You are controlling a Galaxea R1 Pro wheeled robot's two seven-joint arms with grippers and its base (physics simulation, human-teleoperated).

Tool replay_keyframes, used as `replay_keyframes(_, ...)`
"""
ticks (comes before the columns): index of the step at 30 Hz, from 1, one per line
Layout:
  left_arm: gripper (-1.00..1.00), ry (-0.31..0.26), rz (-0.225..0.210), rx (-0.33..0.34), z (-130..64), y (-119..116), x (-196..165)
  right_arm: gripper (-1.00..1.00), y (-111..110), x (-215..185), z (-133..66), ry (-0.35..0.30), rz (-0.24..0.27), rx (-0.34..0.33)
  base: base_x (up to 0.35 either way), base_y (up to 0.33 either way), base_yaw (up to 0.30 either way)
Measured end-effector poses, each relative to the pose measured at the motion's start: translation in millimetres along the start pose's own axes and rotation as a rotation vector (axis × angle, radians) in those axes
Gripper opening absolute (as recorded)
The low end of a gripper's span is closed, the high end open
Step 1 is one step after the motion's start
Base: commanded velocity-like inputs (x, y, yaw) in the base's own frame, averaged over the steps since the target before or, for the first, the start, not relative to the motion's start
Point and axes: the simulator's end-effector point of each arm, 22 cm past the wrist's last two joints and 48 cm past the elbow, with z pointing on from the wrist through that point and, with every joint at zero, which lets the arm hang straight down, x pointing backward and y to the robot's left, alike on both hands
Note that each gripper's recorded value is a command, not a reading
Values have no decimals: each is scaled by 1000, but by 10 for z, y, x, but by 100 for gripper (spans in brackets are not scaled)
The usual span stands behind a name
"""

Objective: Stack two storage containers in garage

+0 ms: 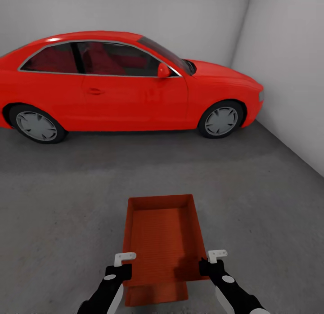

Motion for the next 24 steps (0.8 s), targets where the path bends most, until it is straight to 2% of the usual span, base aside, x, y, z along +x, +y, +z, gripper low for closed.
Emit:
replay_keyframes(11, -100, 0, 0, 0, -1, 0, 3, -100, 0, 0, -2, 0, 0, 0, -28, 34, 2)
replay_keyframes(17, -100, 0, -1, 0, -2, 1, 3, -100, 1, -1, -2, 0, 0, 0, 0, 0, 176)
replay_keyframes(24, -100, 0, 0, 0, -1, 0, 5, -100, 0, 2, -2, 0, 0, 0, 0, 0, 24)
